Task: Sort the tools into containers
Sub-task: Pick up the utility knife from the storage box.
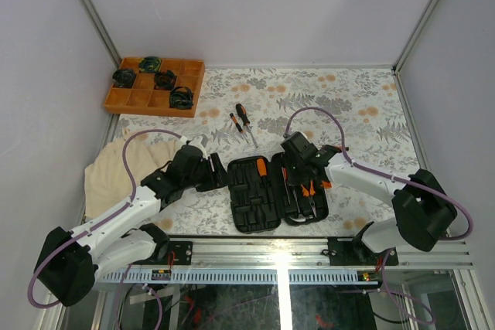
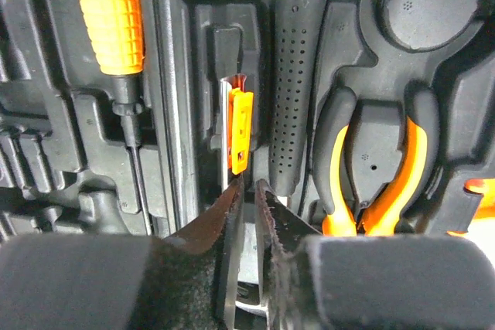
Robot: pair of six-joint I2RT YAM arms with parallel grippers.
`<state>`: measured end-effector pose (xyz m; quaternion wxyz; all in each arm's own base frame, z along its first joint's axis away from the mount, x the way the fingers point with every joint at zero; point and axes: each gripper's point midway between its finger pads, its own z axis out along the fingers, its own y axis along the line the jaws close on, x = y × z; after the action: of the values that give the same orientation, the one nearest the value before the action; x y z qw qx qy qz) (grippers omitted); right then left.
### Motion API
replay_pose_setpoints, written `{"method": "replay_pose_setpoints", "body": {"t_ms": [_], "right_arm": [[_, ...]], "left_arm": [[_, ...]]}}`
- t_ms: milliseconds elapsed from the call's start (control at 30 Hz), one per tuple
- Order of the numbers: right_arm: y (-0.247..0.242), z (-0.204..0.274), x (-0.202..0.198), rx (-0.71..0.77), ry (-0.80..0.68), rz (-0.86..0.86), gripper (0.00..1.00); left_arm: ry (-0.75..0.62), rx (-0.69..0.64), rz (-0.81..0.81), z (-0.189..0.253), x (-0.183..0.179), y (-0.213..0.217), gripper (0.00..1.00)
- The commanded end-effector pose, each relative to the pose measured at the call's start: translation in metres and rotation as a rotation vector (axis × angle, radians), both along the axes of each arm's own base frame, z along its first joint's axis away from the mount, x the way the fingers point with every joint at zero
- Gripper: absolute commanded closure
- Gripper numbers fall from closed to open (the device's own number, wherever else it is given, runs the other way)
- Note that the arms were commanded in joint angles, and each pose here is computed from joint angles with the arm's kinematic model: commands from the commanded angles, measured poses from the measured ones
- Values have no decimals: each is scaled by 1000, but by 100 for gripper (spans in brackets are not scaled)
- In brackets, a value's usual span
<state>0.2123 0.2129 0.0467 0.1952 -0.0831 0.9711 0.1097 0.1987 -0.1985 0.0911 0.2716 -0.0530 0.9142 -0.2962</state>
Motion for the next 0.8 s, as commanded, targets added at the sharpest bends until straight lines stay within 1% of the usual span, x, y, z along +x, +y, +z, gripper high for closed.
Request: {"method": "replay_pose_setpoints", "body": {"t_ms": [0, 33, 67, 167, 267, 367, 567, 767], "right_arm": [[8, 27, 11, 51, -86, -12, 73], [7, 28, 11, 53, -91, -14, 66], [7, 30, 11, 57, -96, -19, 62], [10, 35, 11, 86, -105, -23, 57], [12, 39, 9, 119, -109, -28, 56], [13, 40, 7, 137, -110, -32, 55], [11, 38, 6, 135, -112, -37, 53], [11, 39, 5, 141, -111, -38, 53]], "left_arm": [[-123, -85, -39, 45, 13, -23, 44], [-136, -94, -45, 51, 14, -27, 44], [-147, -103, -49, 56, 14, -31, 44], [-178, -141, -65, 68, 16, -48, 43], [-182, -162, -95, 69, 17, -70, 43], [-165, -167, -134, 60, 16, -94, 43], [-120, -205, -209, 39, 7, -143, 43], [-106, -244, -242, 32, -2, -172, 43]]}}
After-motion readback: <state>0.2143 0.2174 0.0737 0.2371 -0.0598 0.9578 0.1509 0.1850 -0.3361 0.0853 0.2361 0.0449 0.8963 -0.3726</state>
